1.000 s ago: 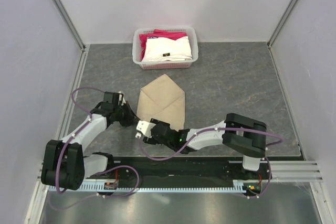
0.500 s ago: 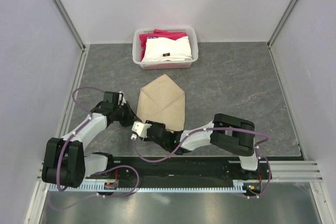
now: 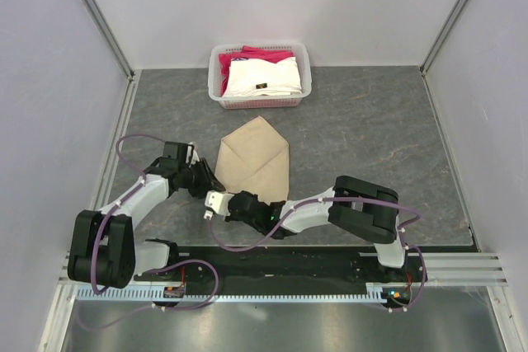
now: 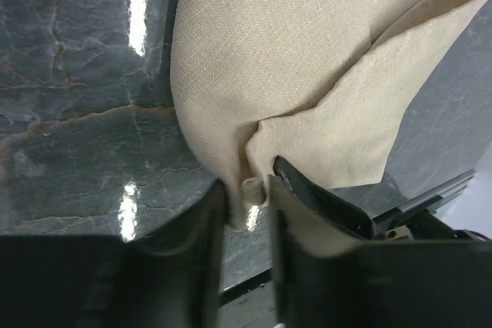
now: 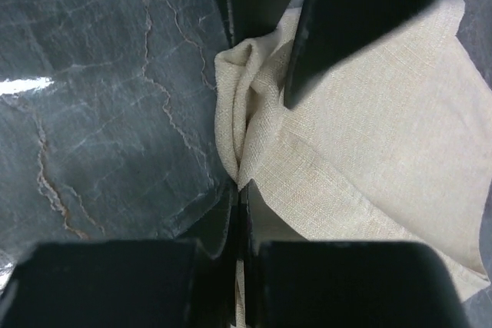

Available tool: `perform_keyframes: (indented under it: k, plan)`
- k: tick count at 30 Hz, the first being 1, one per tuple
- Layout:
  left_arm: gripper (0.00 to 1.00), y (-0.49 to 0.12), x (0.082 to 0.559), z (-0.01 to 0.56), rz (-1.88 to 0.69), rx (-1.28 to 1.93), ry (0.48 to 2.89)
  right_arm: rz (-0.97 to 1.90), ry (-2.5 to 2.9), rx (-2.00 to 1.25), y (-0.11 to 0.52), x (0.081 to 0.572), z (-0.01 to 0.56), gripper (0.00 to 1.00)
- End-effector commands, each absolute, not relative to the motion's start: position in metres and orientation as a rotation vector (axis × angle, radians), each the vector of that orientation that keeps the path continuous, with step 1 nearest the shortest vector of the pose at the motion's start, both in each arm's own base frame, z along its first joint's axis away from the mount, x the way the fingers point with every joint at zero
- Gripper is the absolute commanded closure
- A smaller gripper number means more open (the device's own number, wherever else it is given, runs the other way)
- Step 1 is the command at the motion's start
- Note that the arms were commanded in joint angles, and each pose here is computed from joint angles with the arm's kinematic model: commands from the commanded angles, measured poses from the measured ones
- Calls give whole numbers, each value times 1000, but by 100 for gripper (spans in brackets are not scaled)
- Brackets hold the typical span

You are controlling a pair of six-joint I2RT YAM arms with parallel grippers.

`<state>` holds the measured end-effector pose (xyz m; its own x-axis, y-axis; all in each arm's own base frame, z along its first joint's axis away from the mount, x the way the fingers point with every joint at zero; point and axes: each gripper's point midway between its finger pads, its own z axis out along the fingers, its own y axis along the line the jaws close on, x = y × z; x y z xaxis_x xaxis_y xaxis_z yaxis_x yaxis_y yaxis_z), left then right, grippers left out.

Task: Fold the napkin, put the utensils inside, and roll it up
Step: Roll the napkin with the utensil

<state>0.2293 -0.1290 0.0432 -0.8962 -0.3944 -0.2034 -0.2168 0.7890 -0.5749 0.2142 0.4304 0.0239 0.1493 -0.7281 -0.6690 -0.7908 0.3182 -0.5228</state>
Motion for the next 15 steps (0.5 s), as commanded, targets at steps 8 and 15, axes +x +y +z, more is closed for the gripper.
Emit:
perform_keyframes:
  k: [8, 15]
  plan:
    - [26, -110, 268, 62, -708, -520, 2452, 385, 2011, -1495, 407, 207, 27, 100]
    - [25, -108, 274, 65, -703, -506, 2369, 567, 2233, -1473, 390, 206, 34, 100]
